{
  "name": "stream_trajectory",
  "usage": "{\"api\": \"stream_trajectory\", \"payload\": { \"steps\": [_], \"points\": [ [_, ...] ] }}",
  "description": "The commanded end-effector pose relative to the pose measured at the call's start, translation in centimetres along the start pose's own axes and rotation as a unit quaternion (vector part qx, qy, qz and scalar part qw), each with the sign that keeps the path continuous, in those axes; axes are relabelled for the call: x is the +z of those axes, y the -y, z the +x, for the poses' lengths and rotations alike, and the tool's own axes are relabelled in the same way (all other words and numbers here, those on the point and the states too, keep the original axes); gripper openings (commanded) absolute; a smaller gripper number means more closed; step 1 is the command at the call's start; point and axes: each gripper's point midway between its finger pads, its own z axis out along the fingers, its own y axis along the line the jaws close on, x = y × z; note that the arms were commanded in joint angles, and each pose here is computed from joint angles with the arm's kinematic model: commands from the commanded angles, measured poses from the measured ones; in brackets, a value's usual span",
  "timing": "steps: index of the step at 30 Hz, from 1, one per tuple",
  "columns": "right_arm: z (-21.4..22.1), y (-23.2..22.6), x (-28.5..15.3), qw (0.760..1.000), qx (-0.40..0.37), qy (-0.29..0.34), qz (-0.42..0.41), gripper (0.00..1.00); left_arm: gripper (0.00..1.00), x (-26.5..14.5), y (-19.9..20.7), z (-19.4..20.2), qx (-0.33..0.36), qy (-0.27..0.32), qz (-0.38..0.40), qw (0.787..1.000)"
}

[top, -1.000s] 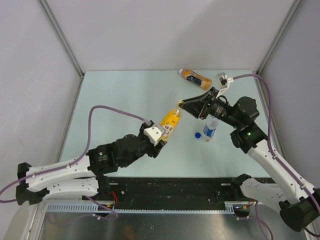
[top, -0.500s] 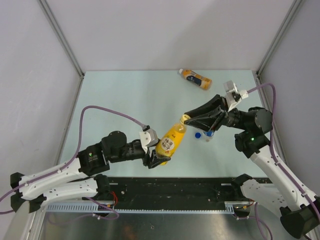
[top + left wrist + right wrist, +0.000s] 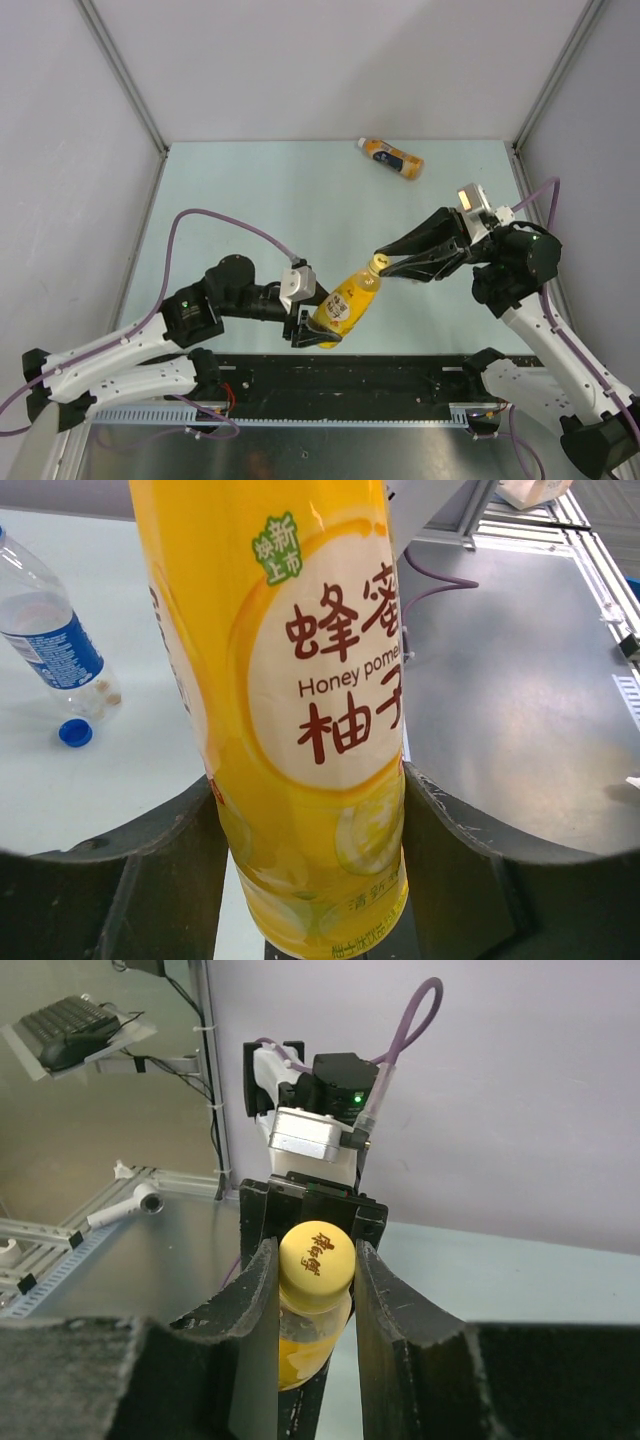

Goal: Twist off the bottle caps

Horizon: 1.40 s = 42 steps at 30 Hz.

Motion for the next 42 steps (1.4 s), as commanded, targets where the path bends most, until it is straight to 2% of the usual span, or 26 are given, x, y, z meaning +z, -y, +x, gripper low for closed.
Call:
{"api": "stream_trajectory", "payload": {
  "steps": [1,12,16,20,25,28,32,42],
  "points": [
    [-0.2,0.3,-0.3,0.999,-0.036,0.002,-0.011,0.00,0.00,-0.3,3.0,-1.9,0.040,0.036,0.090,0.994],
    [-1.4,0.3,-0.6,0.998,-0.055,0.023,-0.021,0.00,0.00,-0.7,2.1,-1.1,0.031,0.035,0.079,0.996],
    [-1.2,0.9,-0.5,0.999,-0.037,0.025,-0.016,0.02,0.00,-0.8,1.5,-1.4,0.032,0.041,0.060,0.997],
    [-0.8,2.1,-0.5,1.000,-0.014,0.027,0.001,0.17,0.00,-0.9,0.9,-1.7,0.033,0.047,0.041,0.998],
    [-0.1,3.9,-0.6,0.999,0.007,0.025,0.031,0.61,0.00,-1.2,0.6,-2.4,0.037,0.058,0.027,0.997],
    [0.4,5.0,-0.7,0.998,0.014,0.023,0.057,0.77,0.00,-1.4,0.5,-2.6,0.039,0.062,0.020,0.997],
    [0.9,6.3,-1.0,0.995,0.017,0.020,0.092,0.84,0.00,-1.5,0.3,-2.7,0.039,0.063,0.017,0.997],
    [1.6,8.4,-2.0,0.985,0.027,0.017,0.167,0.88,0.00,-1.9,-1.5,-3.0,0.037,0.072,-0.039,0.996]
  ]
}}
